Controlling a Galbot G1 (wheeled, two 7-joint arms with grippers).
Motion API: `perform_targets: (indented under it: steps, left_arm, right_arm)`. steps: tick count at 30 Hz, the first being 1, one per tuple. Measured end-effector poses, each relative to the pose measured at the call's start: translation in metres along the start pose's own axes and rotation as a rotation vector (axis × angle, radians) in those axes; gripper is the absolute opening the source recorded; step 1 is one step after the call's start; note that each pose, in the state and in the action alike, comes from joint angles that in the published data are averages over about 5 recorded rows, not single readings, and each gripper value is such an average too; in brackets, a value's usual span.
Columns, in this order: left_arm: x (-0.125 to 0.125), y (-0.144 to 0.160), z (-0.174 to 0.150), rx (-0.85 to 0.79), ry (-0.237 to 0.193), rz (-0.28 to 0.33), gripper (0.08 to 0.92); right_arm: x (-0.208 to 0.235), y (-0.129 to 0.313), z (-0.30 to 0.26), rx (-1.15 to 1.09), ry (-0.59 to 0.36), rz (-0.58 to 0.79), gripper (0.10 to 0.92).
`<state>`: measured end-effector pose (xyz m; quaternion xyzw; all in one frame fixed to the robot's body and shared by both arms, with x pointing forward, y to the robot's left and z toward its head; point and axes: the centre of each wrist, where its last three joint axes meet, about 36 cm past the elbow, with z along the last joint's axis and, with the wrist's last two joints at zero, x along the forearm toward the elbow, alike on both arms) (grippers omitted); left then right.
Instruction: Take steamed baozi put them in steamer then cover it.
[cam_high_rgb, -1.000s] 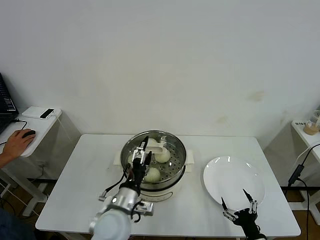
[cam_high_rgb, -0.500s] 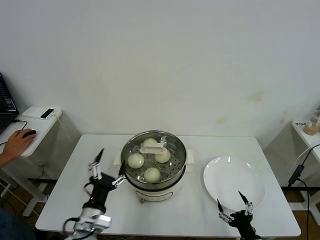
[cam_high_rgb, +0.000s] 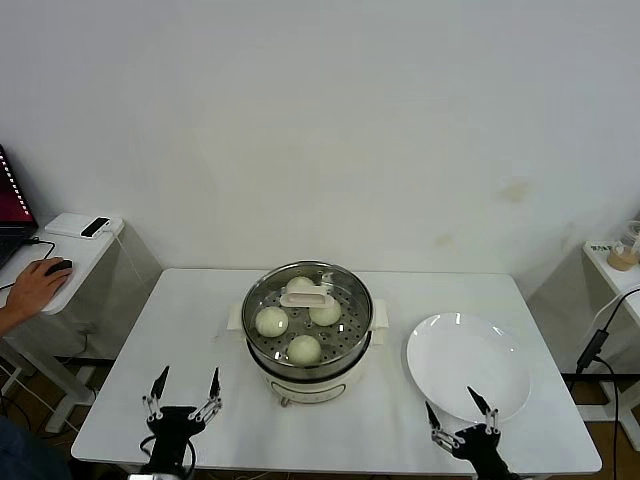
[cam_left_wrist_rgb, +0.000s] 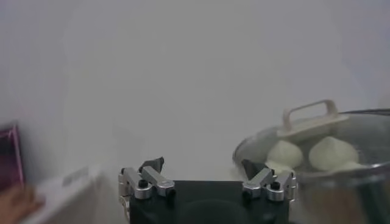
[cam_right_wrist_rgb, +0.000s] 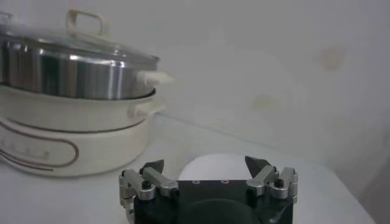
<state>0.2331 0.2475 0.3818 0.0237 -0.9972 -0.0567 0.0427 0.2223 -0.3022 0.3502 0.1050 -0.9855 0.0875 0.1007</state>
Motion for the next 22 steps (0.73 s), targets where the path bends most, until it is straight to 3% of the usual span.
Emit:
perform_targets:
  steps: [9, 22]
  left_arm:
    - [0.019, 0.001, 0.010, 0.068, 0.042, -0.020, 0.823]
    - [0.024, 0.006, 0.018, 0.070, 0.076, -0.019, 0.823]
  right_arm:
    - [0.002, 0.002, -0.006, -0.028, 0.007, -0.037, 0.823]
    - [0.005, 0.006, -0.010, -0.050, 0.022, -0.074, 0.823]
